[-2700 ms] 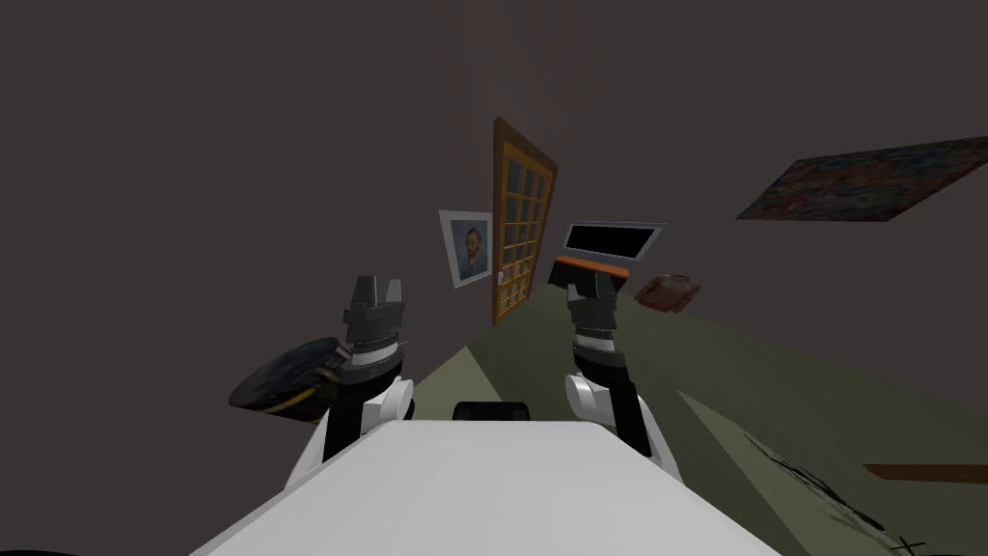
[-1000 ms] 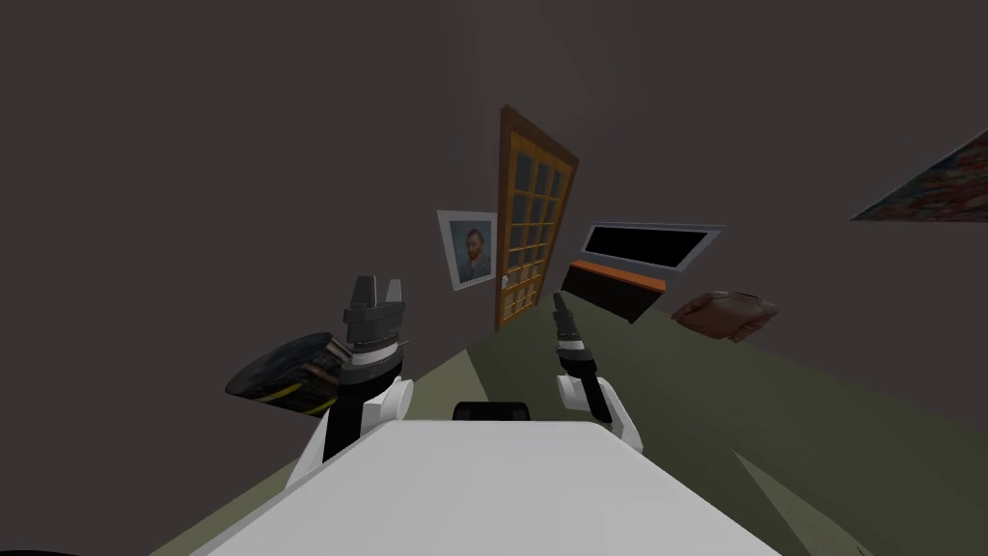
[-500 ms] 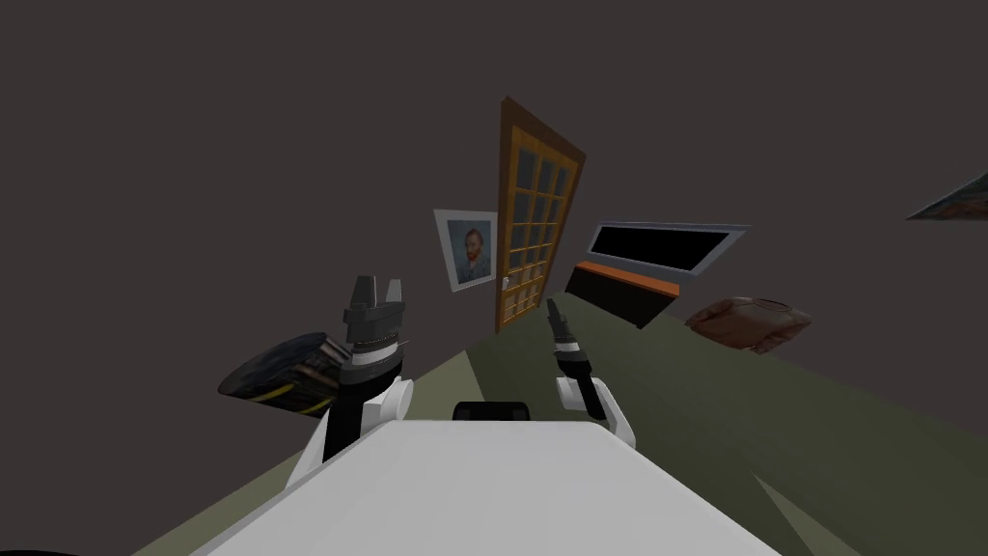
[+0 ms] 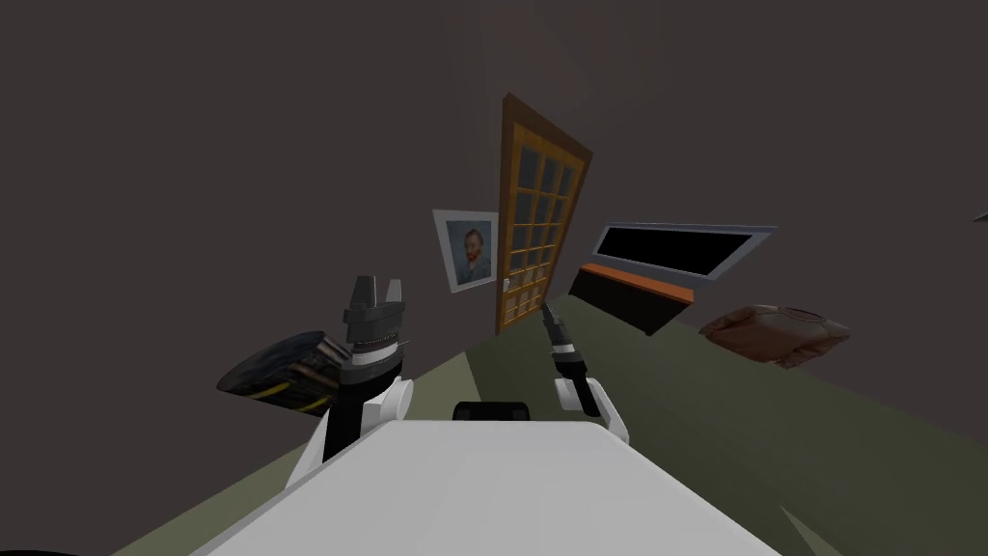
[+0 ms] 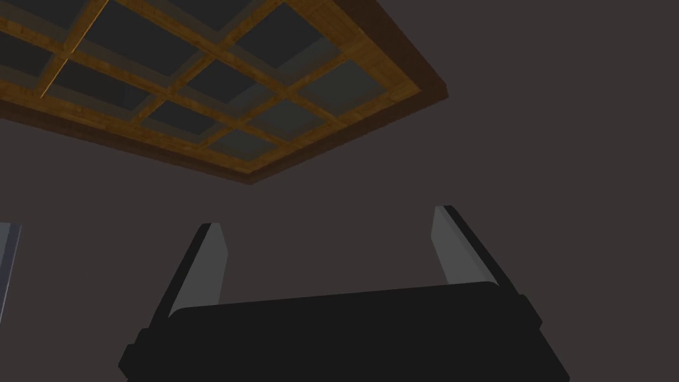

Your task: Pull the door open

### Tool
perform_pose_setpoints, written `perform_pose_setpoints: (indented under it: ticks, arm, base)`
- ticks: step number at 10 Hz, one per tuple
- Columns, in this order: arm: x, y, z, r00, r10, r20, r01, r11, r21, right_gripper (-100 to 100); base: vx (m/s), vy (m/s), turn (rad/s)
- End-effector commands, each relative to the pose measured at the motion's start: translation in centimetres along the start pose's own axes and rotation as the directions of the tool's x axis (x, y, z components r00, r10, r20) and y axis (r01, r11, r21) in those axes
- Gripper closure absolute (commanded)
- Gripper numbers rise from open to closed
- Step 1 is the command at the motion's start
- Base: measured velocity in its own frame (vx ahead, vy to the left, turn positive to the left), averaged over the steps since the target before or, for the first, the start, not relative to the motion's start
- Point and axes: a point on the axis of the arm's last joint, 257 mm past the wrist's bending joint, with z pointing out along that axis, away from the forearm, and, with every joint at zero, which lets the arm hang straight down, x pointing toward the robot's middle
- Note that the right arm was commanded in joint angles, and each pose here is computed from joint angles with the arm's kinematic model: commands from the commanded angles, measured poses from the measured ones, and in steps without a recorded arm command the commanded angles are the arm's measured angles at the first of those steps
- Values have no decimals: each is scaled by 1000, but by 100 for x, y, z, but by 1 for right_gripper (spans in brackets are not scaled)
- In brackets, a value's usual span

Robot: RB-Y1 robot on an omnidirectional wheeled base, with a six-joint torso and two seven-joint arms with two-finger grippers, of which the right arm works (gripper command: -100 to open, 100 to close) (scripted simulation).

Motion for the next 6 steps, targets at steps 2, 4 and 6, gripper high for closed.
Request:
perform_pose_setpoints:
  ticks: [2, 4, 6]
  arm:
    - [117, -148, -53, 998, -56, -28, 56, 998, 11, -100]
    - [213, -249, -93, 994, -96, -50, 97, 995, 19, -100]
    - [308, -349, -136, 988, -135, -73, 137, 990, 25, -100]
  base:
    - [60, -69, 76]
    - [56, -60, 69]
    - [59, -67, 76]
